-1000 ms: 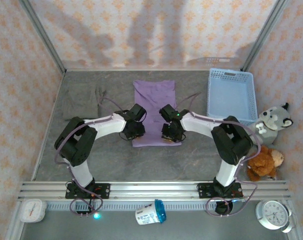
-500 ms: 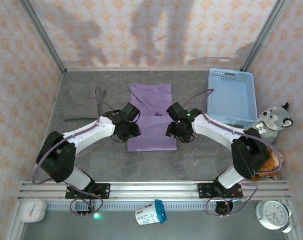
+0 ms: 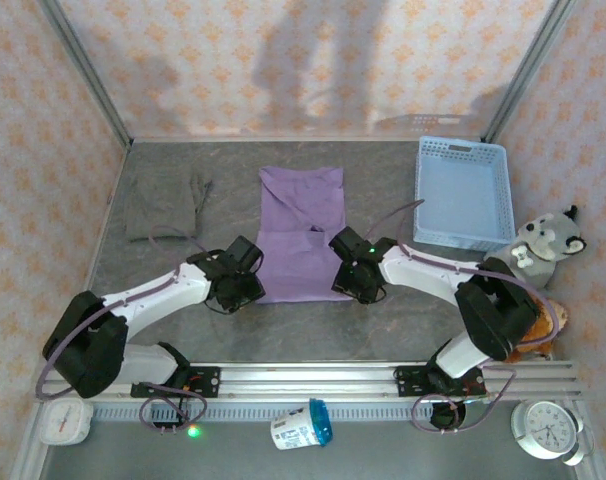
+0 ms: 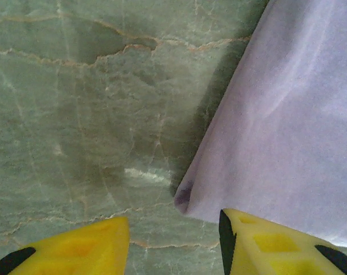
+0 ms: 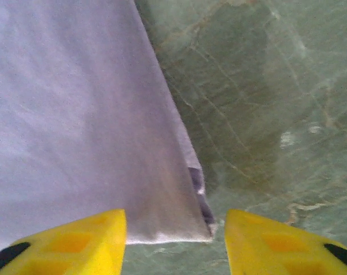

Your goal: Fold and stack the mixed laundry pile

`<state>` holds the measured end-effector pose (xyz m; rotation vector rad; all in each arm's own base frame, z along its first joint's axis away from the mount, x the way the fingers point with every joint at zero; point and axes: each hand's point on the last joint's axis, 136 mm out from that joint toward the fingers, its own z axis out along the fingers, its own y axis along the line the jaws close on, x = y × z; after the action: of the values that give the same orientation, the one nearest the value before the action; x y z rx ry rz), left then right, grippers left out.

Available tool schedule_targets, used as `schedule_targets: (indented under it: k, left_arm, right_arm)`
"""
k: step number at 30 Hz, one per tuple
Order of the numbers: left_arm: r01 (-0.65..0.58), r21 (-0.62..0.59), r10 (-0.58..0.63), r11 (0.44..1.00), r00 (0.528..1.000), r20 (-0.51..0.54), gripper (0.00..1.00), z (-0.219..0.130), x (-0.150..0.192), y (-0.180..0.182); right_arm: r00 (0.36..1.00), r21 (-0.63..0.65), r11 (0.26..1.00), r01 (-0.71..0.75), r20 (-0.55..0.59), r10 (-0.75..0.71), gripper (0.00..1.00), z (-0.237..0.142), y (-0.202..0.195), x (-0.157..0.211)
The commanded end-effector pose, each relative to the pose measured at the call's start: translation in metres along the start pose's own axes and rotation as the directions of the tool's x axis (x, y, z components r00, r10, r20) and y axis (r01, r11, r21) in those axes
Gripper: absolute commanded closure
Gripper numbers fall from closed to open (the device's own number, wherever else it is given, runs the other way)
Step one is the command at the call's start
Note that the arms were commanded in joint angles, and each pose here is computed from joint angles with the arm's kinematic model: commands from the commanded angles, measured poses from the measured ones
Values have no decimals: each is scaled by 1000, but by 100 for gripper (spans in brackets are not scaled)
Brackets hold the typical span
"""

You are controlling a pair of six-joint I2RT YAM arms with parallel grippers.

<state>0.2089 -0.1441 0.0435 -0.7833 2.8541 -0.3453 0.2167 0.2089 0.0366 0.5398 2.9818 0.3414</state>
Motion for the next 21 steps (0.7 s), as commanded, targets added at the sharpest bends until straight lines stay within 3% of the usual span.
schedule_targets:
  k: [1,9,15,21]
  left_arm:
    - [35,28,-35,999,999,20,55,-2,0,-1]
    - [35,24,-35,999,999,4,58,8,8,-1]
    - [16,-2,-16,1000,1000,-3,61,16,11,-5]
    - [25,-15,-25,1000,998,56,63,13,-1,-8]
  right_arm:
    - [999,1,999,-33,21,33,61,12,3,-6]
    - [1000,36,999,-17,12,16,85,19,-2,-6]
    - [1000,46,999,-16,9,16,92,19,-5,-4]
    - [1000,51,998,-26,18,25,92,18,-9,-4]
